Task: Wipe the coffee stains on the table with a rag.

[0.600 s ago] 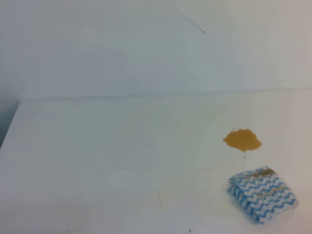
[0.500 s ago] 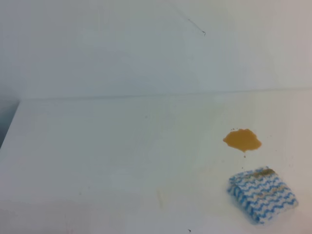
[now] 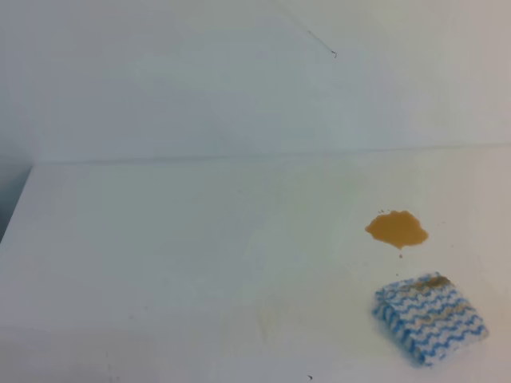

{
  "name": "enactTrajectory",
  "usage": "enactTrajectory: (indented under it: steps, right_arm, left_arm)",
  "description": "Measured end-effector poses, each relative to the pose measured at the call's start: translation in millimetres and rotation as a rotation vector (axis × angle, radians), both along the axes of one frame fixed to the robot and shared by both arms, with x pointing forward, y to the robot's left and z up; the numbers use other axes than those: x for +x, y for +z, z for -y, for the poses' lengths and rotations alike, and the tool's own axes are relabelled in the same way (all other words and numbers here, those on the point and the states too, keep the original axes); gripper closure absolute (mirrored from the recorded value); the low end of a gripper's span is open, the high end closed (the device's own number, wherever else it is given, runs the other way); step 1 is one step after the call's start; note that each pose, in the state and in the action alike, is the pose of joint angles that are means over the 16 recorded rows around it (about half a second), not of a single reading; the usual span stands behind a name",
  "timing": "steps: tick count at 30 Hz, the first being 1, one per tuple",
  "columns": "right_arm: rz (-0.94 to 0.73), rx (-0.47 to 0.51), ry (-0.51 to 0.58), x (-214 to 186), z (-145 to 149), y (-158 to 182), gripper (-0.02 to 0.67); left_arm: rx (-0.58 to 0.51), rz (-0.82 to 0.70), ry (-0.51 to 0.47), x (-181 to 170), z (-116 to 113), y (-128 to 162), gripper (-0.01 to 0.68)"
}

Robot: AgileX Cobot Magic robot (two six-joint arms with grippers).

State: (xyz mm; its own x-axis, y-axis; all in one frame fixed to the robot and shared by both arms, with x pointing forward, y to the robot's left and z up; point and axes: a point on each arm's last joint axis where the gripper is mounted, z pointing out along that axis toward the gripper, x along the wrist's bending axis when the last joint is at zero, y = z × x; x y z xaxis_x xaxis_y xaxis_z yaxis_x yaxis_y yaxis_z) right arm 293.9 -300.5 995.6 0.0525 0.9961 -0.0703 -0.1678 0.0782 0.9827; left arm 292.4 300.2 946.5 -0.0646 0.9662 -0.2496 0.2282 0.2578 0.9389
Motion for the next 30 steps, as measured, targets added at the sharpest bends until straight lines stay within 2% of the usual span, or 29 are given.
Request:
enactTrajectory:
  steps: [8,14,21,26,30]
  right_arm:
    - [0.198,-0.007,0.02,-5,-2,17,0.653]
    - [0.187,0.031,0.015,-6,-1,27,0.653]
    - [-0.003,0.092,0.006,-6,1,54,0.653]
    - [-0.249,0.134,0.014,5,-1,74,0.653]
    - [-0.463,0.146,0.049,30,-4,81,0.653]
  left_arm:
    - [0.0,0.0,0.0,0,0,0,0.674]
    - [0.0,0.001,0.0,0,0,0,0.674]
    - [0.0,0.002,0.0,0,0,0,0.674]
    - [0.0,0.002,0.0,0,0,0,0.674]
    - [0.0,0.002,0.0,0,0,0,0.674]
